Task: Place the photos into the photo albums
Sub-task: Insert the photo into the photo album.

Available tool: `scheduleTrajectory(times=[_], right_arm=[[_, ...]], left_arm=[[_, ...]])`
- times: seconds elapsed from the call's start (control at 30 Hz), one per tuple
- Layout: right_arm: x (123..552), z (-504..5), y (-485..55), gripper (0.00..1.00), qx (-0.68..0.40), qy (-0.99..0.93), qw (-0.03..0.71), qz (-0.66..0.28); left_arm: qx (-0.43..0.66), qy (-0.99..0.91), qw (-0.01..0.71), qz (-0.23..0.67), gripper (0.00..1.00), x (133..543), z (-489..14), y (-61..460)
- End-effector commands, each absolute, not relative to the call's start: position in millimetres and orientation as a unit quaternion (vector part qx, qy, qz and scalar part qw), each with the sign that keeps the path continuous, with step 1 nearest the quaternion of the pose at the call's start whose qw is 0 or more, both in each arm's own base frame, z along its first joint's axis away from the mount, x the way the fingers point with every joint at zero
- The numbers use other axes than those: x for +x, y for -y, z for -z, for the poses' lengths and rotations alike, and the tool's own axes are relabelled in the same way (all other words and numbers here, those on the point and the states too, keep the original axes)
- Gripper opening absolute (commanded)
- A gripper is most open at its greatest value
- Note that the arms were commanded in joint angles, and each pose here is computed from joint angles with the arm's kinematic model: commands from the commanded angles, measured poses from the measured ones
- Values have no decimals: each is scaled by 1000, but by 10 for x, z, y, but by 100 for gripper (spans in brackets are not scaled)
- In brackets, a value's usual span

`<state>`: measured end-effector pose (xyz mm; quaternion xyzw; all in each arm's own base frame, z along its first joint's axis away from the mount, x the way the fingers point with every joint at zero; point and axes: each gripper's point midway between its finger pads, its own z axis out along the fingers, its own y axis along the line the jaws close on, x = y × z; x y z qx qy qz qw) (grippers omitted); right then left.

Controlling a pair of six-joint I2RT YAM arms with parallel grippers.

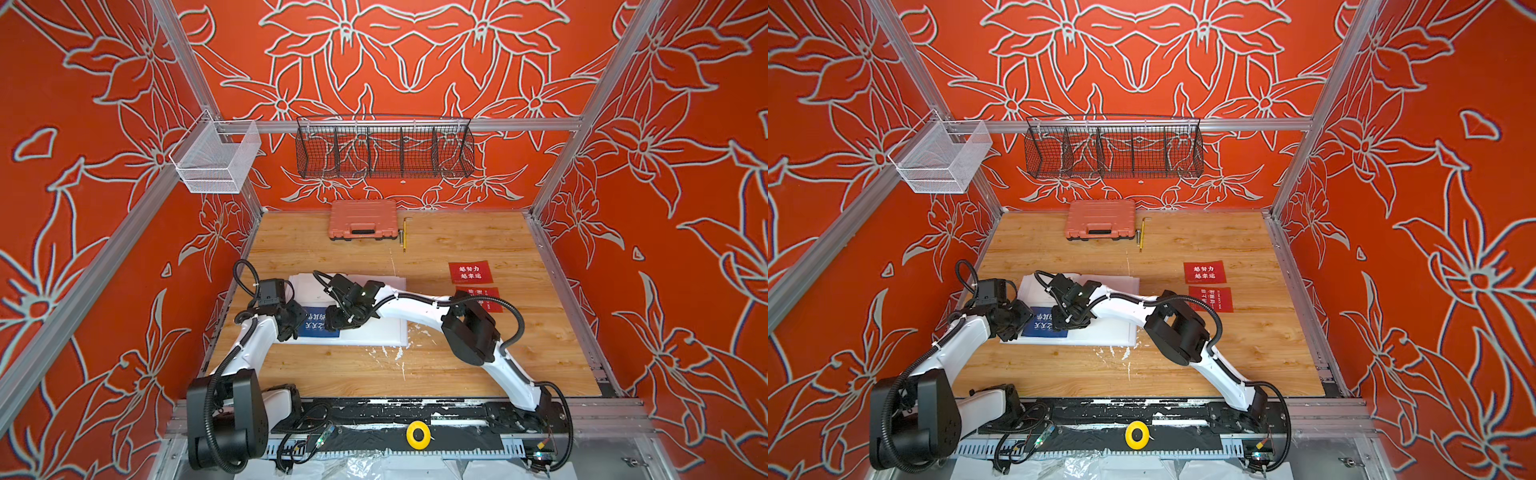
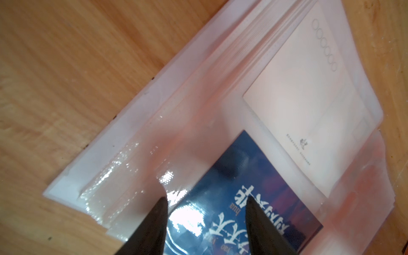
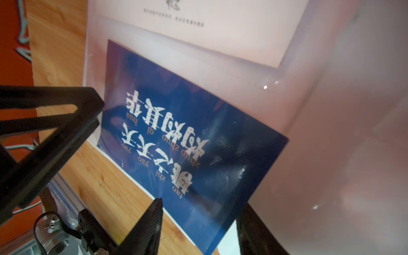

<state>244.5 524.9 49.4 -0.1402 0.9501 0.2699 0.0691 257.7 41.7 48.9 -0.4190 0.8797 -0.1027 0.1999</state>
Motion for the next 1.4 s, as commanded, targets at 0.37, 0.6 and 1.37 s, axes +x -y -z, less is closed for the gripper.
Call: scheduleTrajectory(times=[0.37,0.6,1.37], right_arm=[[2403,-543,-5487,54,-153,-943,60,-288],[2466,-614,-5378,54,-138,-938,68,-310],[2472,-759,-5575,54,-117,-908,46,-400]], left_arm=[[-424,-877,193,115,55,2571,-460,-385],[-423,-878,192,116,55,2560,-455,-376],[-423,-878,189,119,54,2516,-444,-361]])
